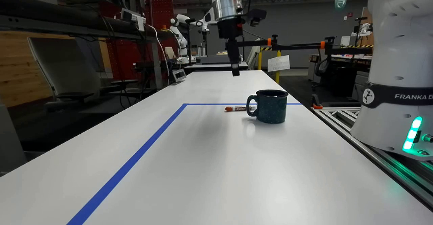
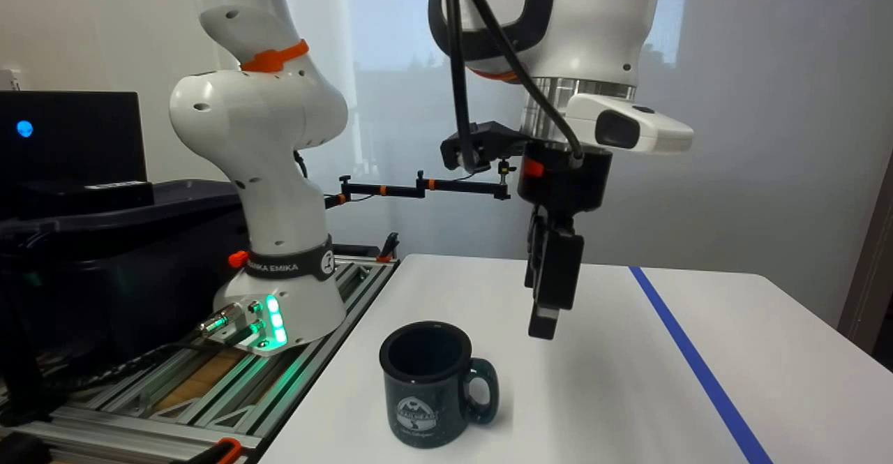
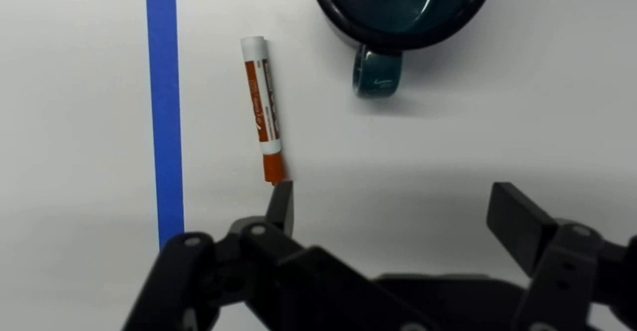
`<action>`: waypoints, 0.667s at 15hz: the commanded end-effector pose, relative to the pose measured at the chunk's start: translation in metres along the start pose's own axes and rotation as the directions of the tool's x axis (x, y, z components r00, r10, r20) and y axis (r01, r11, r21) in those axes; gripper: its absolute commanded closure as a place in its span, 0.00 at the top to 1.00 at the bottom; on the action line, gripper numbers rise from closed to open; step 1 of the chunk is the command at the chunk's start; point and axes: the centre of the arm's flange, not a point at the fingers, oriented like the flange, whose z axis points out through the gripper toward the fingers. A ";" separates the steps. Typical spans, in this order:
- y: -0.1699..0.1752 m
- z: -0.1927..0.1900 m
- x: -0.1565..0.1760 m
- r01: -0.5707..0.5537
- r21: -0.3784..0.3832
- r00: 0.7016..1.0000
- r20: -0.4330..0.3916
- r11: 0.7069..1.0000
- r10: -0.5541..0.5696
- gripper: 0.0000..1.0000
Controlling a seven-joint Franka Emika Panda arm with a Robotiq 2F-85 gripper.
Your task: Remove the marker from the cup
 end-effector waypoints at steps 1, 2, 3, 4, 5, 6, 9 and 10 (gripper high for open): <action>-0.017 -0.017 -0.014 -0.077 0.013 0.997 -0.024 0.997 0.077 1.00; -0.018 -0.019 -0.015 -0.090 0.000 0.996 -0.018 0.996 0.090 1.00; -0.019 -0.019 -0.016 -0.096 -0.007 0.995 -0.019 0.995 0.096 1.00; -0.009 -0.010 -0.003 -0.068 -0.004 0.998 -0.016 0.998 0.068 1.00; -0.011 -0.011 -0.004 -0.076 -0.005 0.997 -0.018 0.997 0.076 1.00; -0.011 -0.011 -0.004 -0.081 -0.005 0.997 -0.019 0.997 0.081 1.00; -0.012 -0.012 -0.005 -0.085 -0.005 0.996 -0.018 0.996 0.085 1.00; -0.012 -0.012 -0.005 -0.085 -0.005 0.996 -0.018 0.996 0.085 1.00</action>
